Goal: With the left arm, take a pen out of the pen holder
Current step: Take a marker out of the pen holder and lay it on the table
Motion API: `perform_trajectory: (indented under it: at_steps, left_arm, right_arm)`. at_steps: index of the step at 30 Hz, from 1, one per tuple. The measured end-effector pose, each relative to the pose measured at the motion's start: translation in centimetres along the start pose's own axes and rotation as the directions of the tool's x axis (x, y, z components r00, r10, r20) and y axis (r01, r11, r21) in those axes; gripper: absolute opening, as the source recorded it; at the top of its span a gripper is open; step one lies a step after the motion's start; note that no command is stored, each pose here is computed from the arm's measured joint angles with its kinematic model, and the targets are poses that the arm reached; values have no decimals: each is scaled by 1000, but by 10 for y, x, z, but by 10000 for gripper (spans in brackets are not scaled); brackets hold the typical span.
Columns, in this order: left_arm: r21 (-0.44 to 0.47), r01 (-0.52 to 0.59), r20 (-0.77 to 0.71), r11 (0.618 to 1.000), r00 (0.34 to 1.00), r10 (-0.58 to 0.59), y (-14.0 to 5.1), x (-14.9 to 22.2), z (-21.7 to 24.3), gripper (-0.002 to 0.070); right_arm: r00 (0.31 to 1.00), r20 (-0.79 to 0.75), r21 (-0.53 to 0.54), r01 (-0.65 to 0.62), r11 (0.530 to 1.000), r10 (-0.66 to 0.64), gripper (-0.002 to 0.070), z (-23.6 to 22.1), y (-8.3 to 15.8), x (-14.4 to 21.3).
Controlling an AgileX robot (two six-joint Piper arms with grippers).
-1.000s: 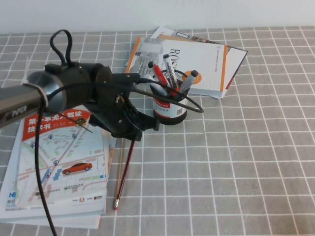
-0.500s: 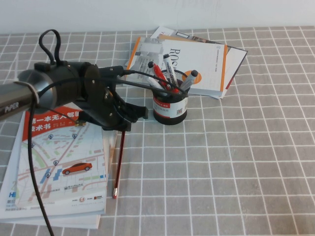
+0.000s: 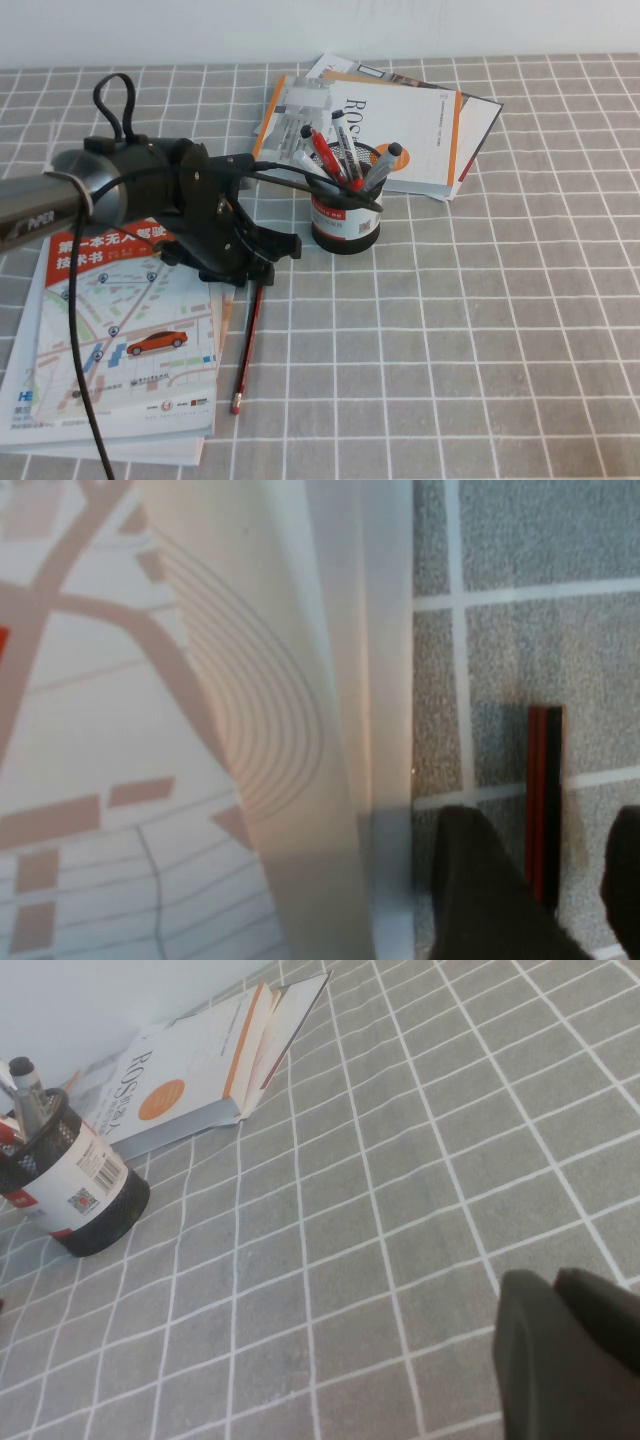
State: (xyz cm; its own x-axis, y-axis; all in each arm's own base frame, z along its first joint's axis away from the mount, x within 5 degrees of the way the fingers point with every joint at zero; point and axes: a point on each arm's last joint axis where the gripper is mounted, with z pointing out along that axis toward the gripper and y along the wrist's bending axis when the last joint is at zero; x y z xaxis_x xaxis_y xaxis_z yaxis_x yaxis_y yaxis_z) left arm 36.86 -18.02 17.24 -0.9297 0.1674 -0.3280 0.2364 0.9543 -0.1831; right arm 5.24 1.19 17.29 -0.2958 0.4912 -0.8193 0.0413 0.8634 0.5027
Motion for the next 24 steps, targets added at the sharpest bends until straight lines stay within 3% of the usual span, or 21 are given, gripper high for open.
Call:
perform_trajectory:
  at_steps: [7,11,14,18,24]
  left_arm:
    - [2,-9,19,1000,1000,9,-2,-2,-15,284]
    - [-4,-74,118,997,990,74,-7,-12,-61,275]
    - [-15,-165,230,986,959,164,-13,-13,-116,212]
    - [-72,-285,322,956,900,293,-14,4,-184,53]
    - [-88,-314,364,945,873,324,-1,75,-228,4]
  right_arm:
    - [1000,0,0,0,1000,0,-13,0,0,0]
    - [1000,0,0,0,1000,0,-13,0,0,0]
    - [1000,0,0,0,1000,0,-13,0,0,0]
    - [1000,0,0,0,1000,0,-13,0,0,0]
    - [1000,0,0,0,1000,0,-13,0,0,0]
